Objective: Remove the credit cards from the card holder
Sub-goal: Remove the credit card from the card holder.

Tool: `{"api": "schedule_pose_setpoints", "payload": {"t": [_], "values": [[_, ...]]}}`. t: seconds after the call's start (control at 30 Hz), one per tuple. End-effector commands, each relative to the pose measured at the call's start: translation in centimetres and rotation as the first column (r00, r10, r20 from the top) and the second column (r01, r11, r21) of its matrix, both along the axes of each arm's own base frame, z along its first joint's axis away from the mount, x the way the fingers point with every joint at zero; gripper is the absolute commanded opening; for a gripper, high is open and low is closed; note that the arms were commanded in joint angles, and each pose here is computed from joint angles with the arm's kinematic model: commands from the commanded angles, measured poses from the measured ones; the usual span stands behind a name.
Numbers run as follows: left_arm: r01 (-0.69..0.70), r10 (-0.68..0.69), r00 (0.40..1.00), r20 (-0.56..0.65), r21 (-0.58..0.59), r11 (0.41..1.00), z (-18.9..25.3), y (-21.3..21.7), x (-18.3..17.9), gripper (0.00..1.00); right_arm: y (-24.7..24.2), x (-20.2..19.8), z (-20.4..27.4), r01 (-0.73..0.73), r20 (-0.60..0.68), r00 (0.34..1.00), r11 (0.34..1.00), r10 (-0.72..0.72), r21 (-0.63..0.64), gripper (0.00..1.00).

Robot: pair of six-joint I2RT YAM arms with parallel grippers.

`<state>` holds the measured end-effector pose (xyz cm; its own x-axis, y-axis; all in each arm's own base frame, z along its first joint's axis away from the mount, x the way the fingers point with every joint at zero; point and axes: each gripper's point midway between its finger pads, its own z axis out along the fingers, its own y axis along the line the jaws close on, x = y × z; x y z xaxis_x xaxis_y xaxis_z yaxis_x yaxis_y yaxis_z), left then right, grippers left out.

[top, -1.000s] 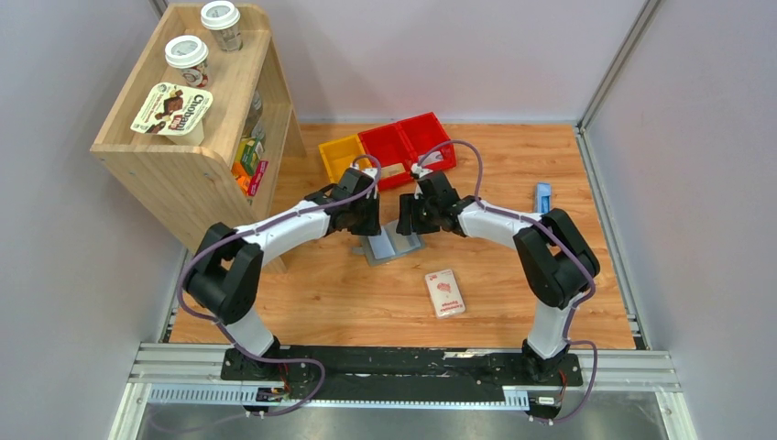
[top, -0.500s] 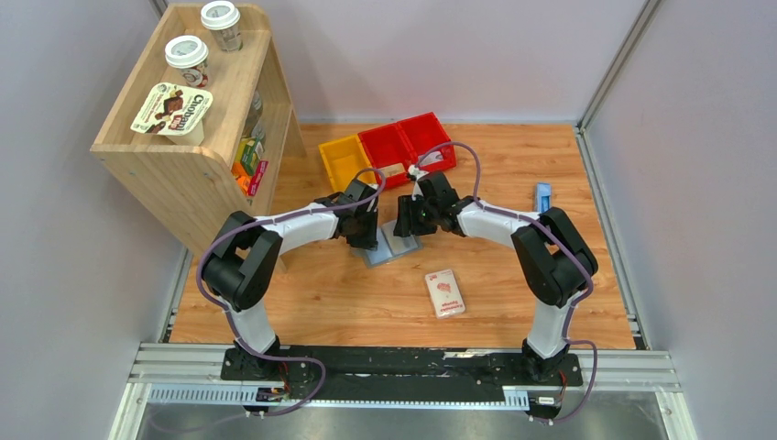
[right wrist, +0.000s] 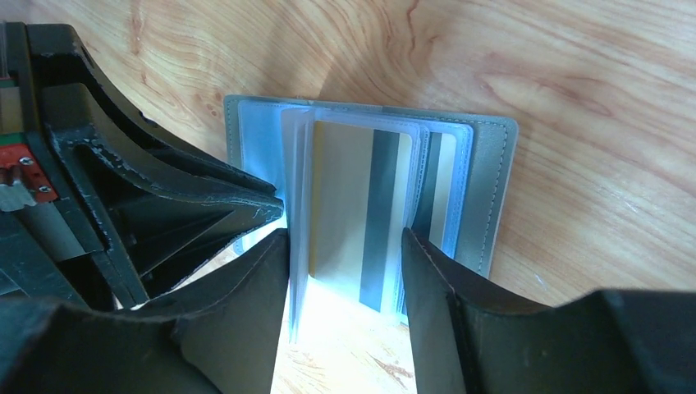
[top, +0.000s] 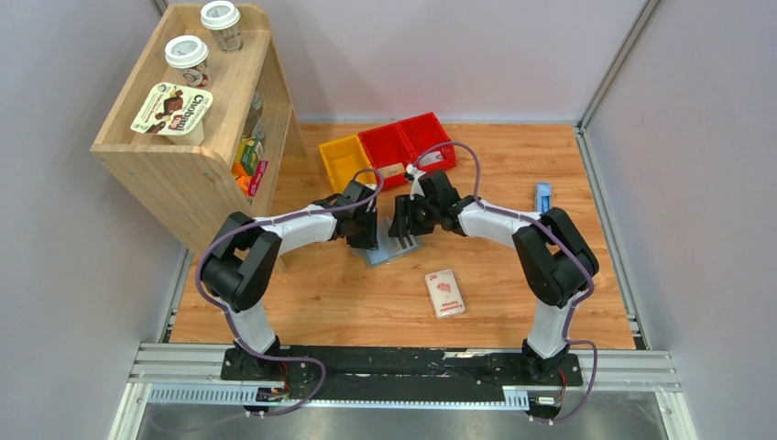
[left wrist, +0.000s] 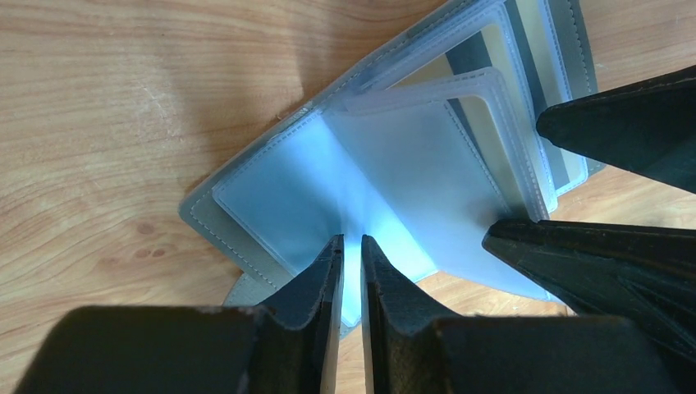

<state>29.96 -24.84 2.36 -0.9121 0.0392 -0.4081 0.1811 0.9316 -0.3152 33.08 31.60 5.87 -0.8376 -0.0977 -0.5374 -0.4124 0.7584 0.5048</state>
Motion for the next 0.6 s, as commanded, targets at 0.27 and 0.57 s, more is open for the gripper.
{"api": "schedule_pose_setpoints", "payload": {"t": [0.27, 0.57], "values": [[-0.018, 0.018, 0.999, -0.033, -0.002, 1.000, -0.4, 0.7, -1.2, 0.21, -1.8, 2.8, 3.1, 0.163, 0.115, 0.981, 0.984, -0.154, -0.068, 0.60], [-0.015, 0.014, 0.999, -0.042, -0.007, 1.000, -0.5, 0.6, -1.3, 0.21, -0.3, 3.0, 5.3, 0.055, 0.185, 0.981, 0.998, -0.050, -0.019, 0.61]]}}
